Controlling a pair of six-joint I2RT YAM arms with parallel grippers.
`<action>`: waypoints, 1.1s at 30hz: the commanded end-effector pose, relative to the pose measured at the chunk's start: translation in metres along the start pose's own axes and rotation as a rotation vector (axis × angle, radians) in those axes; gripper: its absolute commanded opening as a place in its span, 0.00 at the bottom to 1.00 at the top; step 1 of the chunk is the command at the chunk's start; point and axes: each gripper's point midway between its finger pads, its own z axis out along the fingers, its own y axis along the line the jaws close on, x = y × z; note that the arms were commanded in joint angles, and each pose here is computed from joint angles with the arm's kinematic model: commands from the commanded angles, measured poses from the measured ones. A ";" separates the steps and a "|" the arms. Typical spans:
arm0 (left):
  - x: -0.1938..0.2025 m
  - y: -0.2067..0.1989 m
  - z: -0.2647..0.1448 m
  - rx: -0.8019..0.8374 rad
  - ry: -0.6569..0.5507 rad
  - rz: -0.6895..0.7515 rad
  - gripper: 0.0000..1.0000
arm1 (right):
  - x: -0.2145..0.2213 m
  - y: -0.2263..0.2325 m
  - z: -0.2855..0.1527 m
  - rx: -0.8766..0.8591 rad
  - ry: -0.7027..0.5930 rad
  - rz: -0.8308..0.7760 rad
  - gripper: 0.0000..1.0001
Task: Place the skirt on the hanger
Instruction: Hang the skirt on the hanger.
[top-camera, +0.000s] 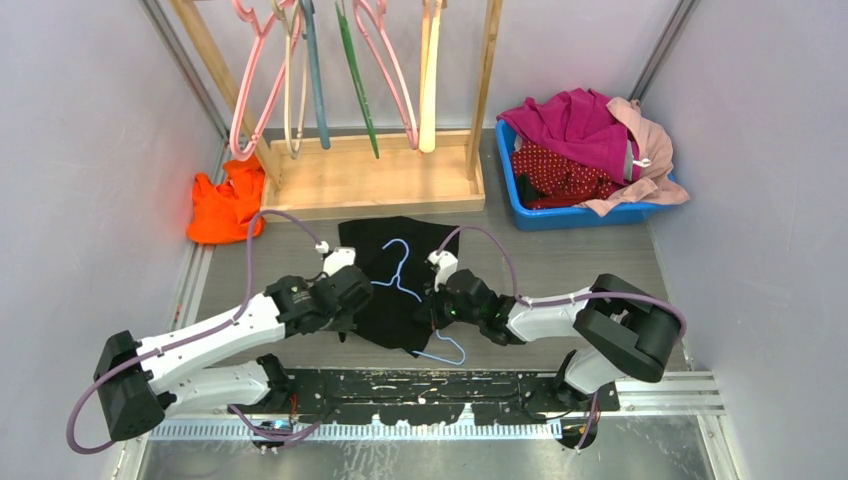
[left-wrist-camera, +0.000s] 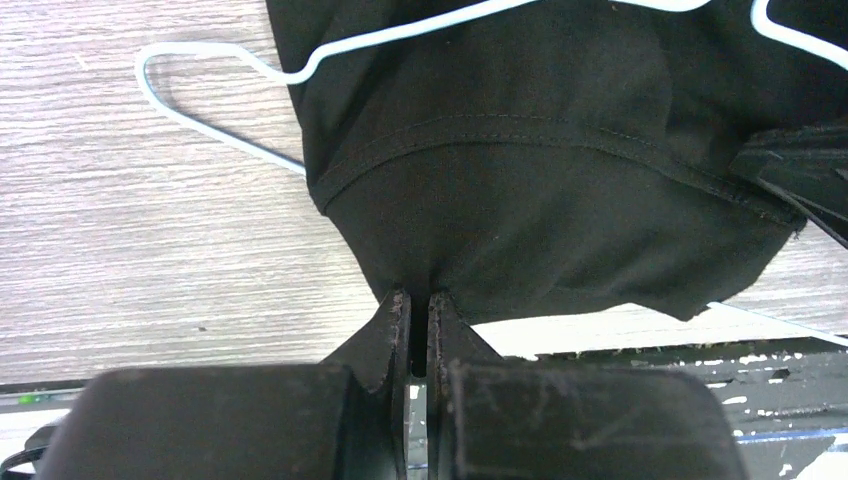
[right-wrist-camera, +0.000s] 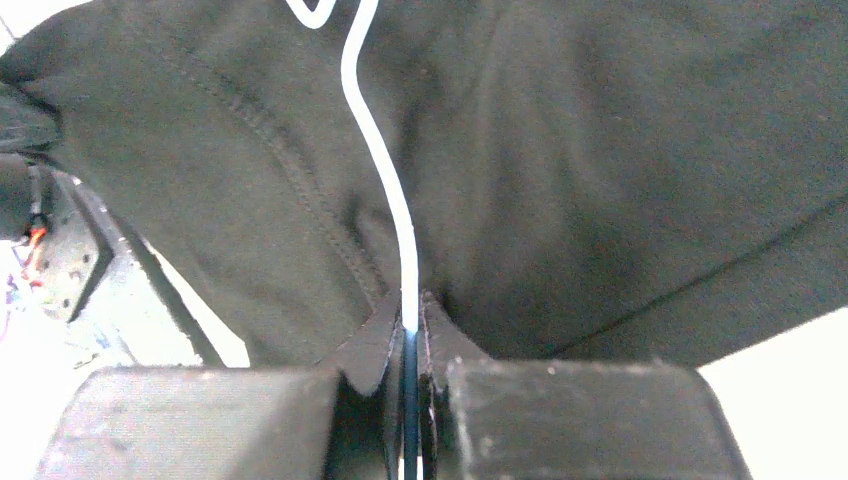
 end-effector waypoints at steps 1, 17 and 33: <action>-0.016 -0.006 -0.020 0.052 -0.017 -0.004 0.00 | -0.025 0.003 -0.006 0.047 -0.151 -0.051 0.01; -0.033 -0.008 -0.038 0.091 0.000 0.019 0.00 | -0.008 -0.005 -0.036 0.269 -0.327 -0.081 0.01; -0.034 -0.001 -0.058 0.127 0.032 0.046 0.00 | -0.026 -0.006 -0.034 0.318 -0.366 -0.148 0.01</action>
